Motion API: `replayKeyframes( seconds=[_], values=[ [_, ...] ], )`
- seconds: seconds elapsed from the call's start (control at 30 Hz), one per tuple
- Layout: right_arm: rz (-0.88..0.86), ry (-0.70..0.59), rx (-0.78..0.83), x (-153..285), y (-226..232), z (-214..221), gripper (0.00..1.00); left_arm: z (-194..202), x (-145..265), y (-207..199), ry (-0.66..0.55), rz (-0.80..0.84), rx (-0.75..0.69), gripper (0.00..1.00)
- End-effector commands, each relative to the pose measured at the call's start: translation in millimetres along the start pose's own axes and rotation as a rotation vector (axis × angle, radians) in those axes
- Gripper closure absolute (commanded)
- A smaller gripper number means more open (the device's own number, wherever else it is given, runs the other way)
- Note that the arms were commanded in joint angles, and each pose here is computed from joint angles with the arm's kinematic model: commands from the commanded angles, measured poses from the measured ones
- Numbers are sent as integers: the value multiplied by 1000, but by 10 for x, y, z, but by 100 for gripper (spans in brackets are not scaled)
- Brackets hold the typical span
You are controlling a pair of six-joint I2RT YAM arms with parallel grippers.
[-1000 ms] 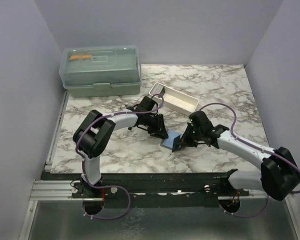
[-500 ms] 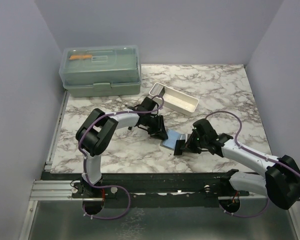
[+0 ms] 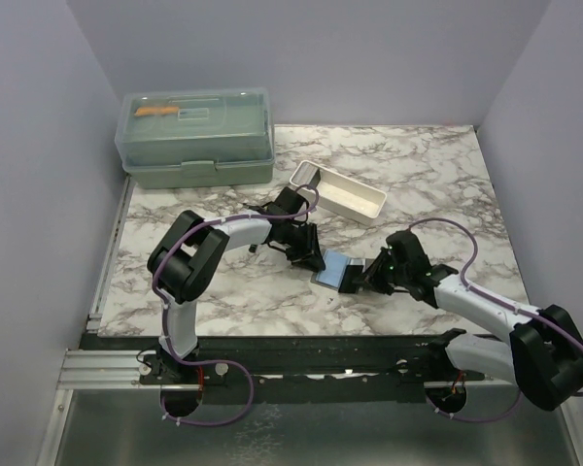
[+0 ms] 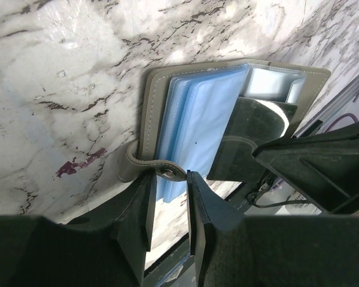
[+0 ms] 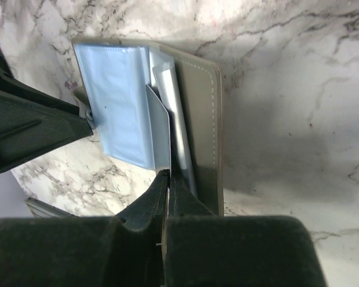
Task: Put the credit cards into the card holder
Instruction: Insert the credit card into the card holder.
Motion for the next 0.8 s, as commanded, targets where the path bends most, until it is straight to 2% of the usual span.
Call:
replayKeyframes(
  seconds=[0.0, 0.13, 0.47, 0.77],
  values=[
    [-46, -23, 51, -37, -27, -33, 100, -60, -54, 154, -20, -70, 2, 68],
    [-68, -60, 71, 2, -33, -75, 100, -72, -59, 171, -23, -81, -1, 68],
    [-131, -25, 105, 25, -19, 1, 100, -80, -77, 204, -19, -94, 1, 68],
    [-163, -70, 132, 104, 43, -66, 100, -81, -84, 213, -17, -98, 1, 68]
  ],
)
Point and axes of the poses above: each gripper's point midway between its finger pads, its own x axis back along the fingers, its own y axis along the line the jaws close on, z = x × y, the point moved 2 cm from there along x, back along the fingers, and after that the axes turned 12 degrees about x, right-handed, at the moved point
